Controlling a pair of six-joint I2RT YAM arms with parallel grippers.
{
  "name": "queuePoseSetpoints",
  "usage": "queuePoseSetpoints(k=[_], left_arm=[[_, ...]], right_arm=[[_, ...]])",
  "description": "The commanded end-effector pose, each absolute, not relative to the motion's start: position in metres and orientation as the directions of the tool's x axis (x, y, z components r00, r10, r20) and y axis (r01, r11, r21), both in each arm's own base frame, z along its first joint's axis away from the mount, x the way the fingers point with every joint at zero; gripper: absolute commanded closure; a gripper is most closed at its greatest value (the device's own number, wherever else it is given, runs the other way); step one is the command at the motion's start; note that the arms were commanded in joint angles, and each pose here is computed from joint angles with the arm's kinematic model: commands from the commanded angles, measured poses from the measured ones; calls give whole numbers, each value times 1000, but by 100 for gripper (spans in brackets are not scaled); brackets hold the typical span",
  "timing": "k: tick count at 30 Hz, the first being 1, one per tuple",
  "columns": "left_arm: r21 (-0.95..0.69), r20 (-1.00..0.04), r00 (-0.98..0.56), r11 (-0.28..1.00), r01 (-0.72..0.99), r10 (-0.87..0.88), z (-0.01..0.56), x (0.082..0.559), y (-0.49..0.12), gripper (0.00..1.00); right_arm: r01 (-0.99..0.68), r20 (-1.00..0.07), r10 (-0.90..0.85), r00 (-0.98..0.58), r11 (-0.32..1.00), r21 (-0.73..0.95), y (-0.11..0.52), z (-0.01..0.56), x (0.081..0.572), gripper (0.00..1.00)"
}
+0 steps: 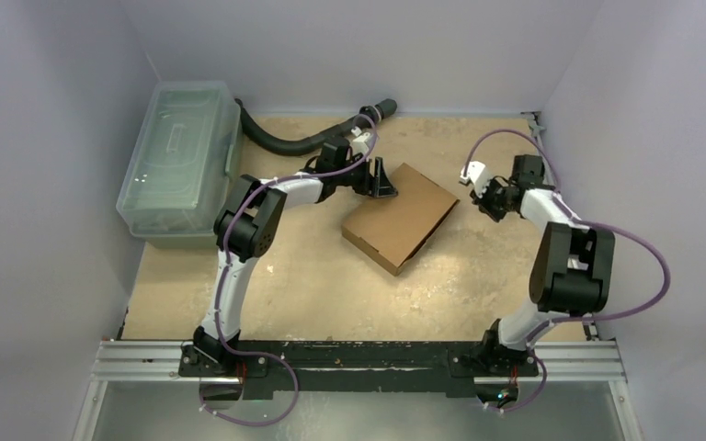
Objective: Fold the paper box
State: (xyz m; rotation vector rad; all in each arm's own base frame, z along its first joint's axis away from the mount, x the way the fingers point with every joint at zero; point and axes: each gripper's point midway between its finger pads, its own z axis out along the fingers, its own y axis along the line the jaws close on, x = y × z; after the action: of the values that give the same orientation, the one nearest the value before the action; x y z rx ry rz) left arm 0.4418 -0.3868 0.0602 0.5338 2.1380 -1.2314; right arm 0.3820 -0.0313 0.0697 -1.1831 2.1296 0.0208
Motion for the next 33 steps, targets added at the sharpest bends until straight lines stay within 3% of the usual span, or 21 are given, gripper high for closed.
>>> queuePoseSetpoints(k=[1,8,12,15,19,22,24,26,27,29,31,33], left_arm=[[-681,-541,-835,530,506,101,16,410,-378,36],[-697,-530,-836,490,523,138,13,398,-385,36],[-699,-522,-840,491,520,148,10,395,-387,36],[-684,-536,-837,524,507,110,17,406,-383,33],[-692,-571,-820,565,450,-46,46,434,-368,27],[-695,-616,-775,560,451,-141,81,451,-360,21],[-678,-653,-738,564,471,-168,104,458,-356,18],[-653,-687,-704,577,490,-181,125,462,-351,15],[-636,-704,-686,590,497,-182,134,462,-346,13],[-610,-729,-660,612,503,-184,146,459,-334,7],[-602,-737,-648,622,501,-192,155,453,-320,4],[-614,-729,-655,613,497,-199,159,441,-305,4]], right_arm=[[-795,-580,-738,-346,558,-236,3,58,398,100],[-791,-576,-749,-327,550,-267,61,48,451,100],[-806,-626,-719,-302,544,-235,76,65,444,100],[-766,-603,-727,-328,578,-282,40,79,427,100],[-677,-650,-669,-361,667,-311,-17,123,397,100],[-625,-691,-667,-278,672,-397,-17,167,380,99],[-559,-777,-593,-212,726,-402,-6,200,375,84],[-412,-904,-336,-264,887,-209,1,221,378,50],[-412,-930,-222,-292,907,-88,13,220,376,43],[-528,-915,-101,-391,839,133,46,209,367,34],[-502,-828,60,-557,770,394,68,193,358,29],[-453,-767,177,-617,717,530,79,181,356,22]])
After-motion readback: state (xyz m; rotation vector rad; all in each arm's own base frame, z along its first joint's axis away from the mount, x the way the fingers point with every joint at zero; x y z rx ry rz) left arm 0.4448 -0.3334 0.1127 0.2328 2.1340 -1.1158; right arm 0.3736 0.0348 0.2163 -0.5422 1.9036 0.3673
